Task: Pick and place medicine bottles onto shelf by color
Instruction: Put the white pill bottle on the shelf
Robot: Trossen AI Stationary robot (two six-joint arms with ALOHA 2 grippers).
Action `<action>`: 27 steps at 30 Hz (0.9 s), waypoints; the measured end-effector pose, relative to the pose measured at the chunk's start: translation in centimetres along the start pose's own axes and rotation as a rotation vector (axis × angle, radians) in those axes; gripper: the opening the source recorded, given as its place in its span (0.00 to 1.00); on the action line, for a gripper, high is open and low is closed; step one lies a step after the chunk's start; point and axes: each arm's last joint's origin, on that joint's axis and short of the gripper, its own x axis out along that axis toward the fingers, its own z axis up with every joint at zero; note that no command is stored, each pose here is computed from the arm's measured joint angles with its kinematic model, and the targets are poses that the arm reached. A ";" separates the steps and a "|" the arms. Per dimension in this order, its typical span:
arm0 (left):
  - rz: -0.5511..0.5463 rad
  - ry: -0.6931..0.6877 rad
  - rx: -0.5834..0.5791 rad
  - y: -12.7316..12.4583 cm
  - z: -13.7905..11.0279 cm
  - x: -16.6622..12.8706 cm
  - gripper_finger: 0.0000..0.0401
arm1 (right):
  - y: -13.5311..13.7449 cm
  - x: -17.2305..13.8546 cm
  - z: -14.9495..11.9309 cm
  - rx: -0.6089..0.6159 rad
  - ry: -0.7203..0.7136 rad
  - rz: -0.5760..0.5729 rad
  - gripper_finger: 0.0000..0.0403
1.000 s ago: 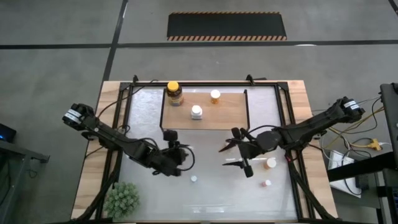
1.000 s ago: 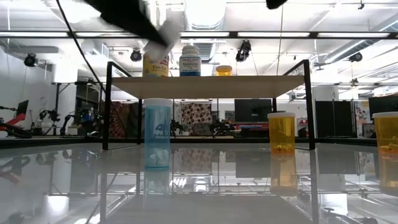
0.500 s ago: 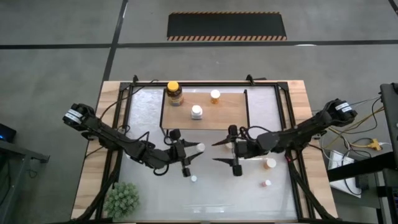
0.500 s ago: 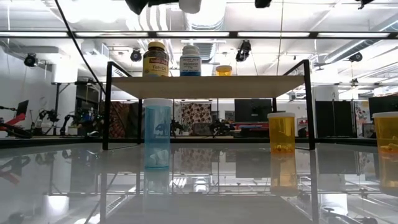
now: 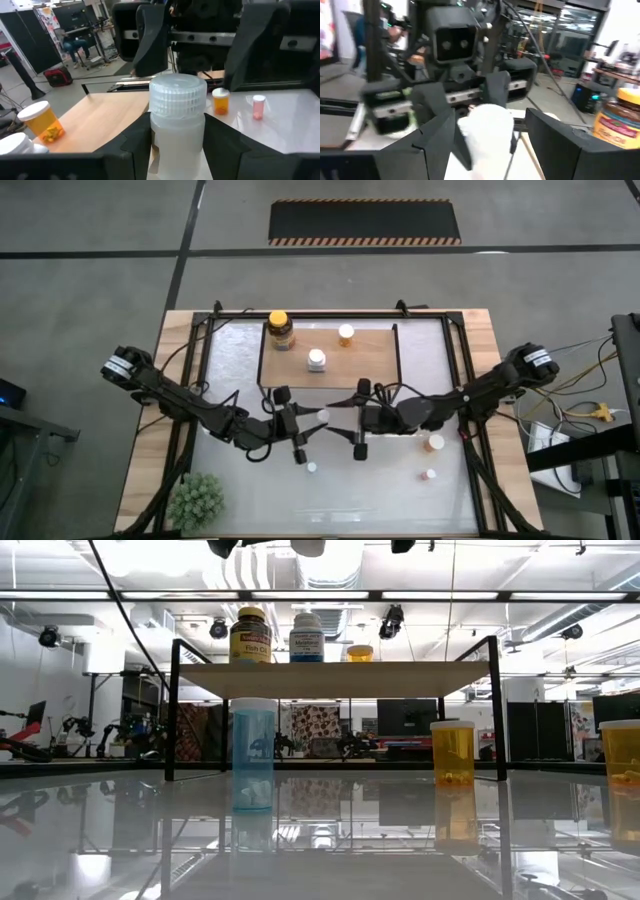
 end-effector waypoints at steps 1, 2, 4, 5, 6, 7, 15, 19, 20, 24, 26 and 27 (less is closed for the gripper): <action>0.000 0.000 0.000 0.0 0.0 0.0 0.33 | 0.0 0.2 -0.1 -0.008 0.007 -0.009 0.58; 0.000 -0.001 -0.001 0.0 0.0 0.0 0.33 | 0.1 0.4 0.0 -0.011 0.009 -0.013 0.58; 0.001 -0.003 0.001 0.0 0.0 0.0 0.33 | 0.1 0.7 0.0 -0.018 0.024 -0.015 0.58; 0.001 -0.005 -0.001 0.0 0.1 0.0 0.33 | 0.2 0.8 0.0 -0.022 0.033 -0.015 0.58; 0.001 -0.007 -0.003 0.0 0.1 0.0 0.33 | 0.2 1.0 0.0 -0.022 0.034 -0.016 0.58; 0.001 -0.009 -0.004 0.0 0.1 0.0 0.33 | 0.3 1.2 0.0 -0.022 0.033 -0.018 0.58; 0.001 -0.012 -0.005 0.0 0.2 0.0 0.33 | 0.4 1.4 -0.2 -0.022 0.042 -0.036 0.49; 0.000 -0.012 -0.002 0.0 0.2 0.0 0.33 | 0.3 1.4 -0.2 -0.018 0.050 -0.035 0.37; 0.001 -0.012 0.001 0.1 0.2 0.0 0.33 | 0.3 1.4 -0.2 -0.015 0.052 -0.034 0.34; 0.001 -0.011 0.006 0.1 0.1 0.0 0.33 | 0.3 1.4 -0.3 -0.010 0.058 -0.031 0.30; 0.001 -0.011 0.003 0.1 0.1 0.0 0.33 | 0.4 1.4 -0.3 -0.008 0.063 -0.030 0.30; 0.001 -0.011 0.002 0.1 0.1 0.1 0.33 | 0.4 1.4 -0.4 -0.007 0.066 -0.030 0.30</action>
